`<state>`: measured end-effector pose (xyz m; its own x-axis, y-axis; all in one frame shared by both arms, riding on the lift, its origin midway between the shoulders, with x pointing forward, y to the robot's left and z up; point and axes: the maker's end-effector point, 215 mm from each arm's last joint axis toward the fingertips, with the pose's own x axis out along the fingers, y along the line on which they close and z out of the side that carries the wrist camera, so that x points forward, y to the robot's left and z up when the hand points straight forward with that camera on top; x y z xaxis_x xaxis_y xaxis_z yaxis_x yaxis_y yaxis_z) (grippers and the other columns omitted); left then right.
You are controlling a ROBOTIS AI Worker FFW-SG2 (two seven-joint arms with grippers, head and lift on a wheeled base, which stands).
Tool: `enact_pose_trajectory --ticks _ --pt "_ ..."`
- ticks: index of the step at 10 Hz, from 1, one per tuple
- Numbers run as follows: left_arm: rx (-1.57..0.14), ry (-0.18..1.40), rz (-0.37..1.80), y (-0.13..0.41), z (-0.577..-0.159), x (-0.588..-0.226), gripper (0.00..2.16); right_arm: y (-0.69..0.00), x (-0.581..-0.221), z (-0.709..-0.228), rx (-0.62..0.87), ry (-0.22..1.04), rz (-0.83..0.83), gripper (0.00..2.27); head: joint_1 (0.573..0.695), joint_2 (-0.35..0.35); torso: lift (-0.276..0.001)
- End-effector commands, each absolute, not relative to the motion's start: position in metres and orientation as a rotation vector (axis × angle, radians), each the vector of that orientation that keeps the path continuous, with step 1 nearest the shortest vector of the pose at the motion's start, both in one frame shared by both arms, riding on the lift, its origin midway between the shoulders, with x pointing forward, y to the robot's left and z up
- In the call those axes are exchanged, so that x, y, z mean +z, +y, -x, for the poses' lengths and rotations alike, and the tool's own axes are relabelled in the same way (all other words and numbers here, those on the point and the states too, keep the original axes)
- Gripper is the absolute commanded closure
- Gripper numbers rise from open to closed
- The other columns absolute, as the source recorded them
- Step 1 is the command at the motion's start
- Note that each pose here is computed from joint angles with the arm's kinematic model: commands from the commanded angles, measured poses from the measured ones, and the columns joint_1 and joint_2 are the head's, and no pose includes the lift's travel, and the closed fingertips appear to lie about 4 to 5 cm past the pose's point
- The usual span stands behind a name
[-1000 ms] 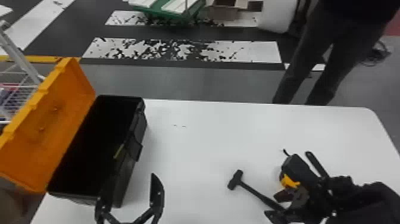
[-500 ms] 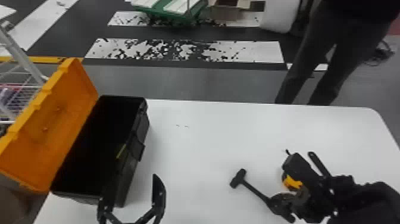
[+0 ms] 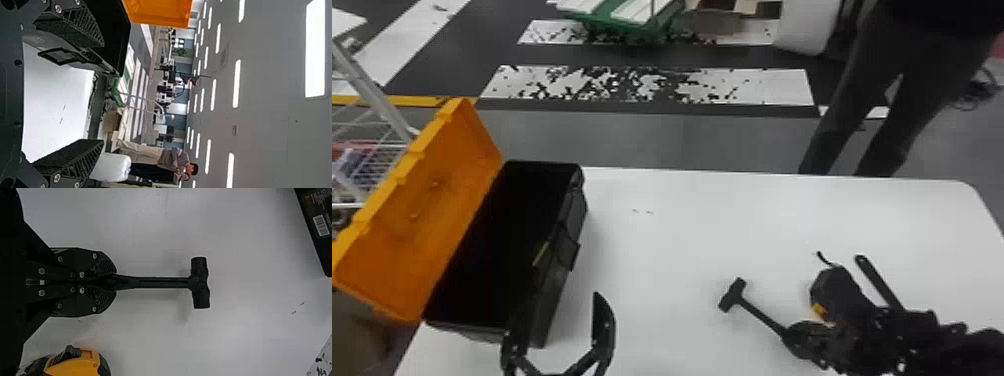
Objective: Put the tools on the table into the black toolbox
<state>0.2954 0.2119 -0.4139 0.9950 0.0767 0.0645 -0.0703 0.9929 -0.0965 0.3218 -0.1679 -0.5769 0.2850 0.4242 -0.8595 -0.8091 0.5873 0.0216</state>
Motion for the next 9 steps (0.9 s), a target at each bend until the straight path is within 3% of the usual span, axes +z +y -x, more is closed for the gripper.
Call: enact_pose_trajectory --ticks 1,9 --pt "0.067 -0.072 0.099 0.209 -0.296 -0.412 0.13 -0.168 -0.569 -0.320 0.844 0.935 0.481 2.26 0.695 0.085 -0.039" --pt "-0.171 -0.118 0.233 0.160 -0.323 -0.388 0.13 -0.119 -0.515 -0.314 0.819 0.662 0.579 2.26 0.695 0.046 -0.039"
